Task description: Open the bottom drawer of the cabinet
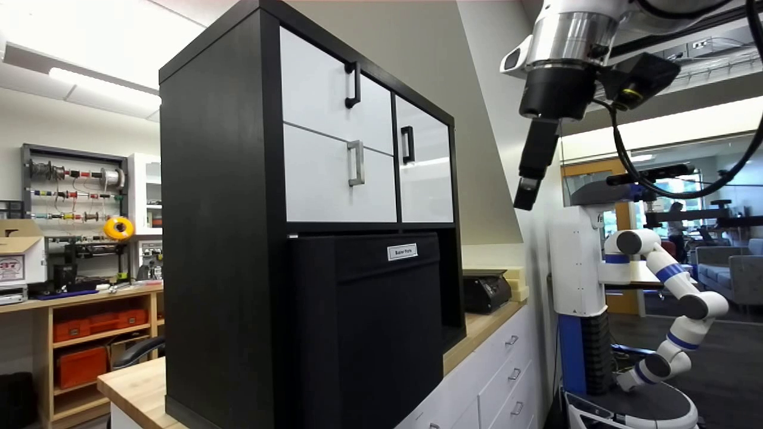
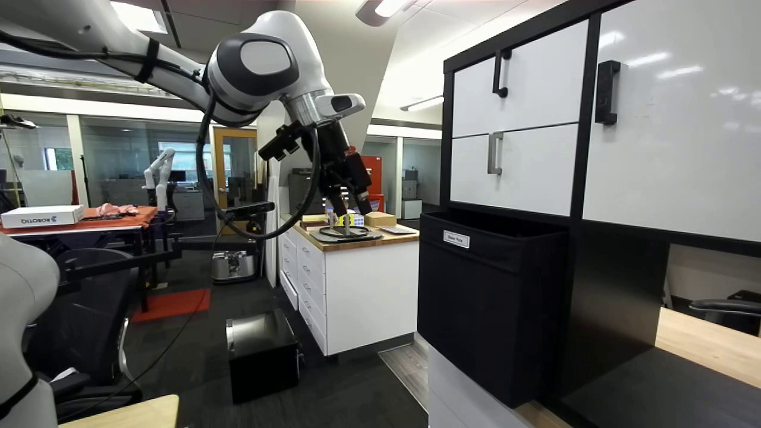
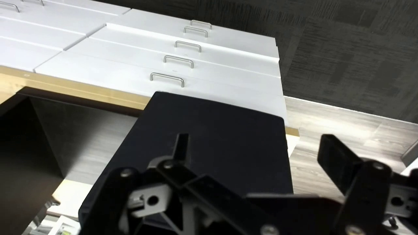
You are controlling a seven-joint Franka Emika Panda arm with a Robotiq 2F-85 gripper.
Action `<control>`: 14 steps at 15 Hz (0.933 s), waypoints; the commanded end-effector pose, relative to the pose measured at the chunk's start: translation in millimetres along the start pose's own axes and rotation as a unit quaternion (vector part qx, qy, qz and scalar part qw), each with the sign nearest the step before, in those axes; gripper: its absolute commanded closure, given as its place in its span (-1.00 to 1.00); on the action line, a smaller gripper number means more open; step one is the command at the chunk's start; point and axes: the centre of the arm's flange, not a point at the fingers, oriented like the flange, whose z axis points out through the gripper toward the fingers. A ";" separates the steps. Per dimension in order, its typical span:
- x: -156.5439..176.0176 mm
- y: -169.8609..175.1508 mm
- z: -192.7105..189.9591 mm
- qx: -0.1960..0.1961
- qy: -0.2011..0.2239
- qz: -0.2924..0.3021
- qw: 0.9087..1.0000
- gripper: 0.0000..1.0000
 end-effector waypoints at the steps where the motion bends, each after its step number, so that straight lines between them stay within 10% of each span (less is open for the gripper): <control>1: 44.9 15.3 -5.9 -0.011 0.025 0.007 1.000 -1.00; 14: 135.0 46.0 -6.3 0.003 0.076 0.027 0.997 -1.00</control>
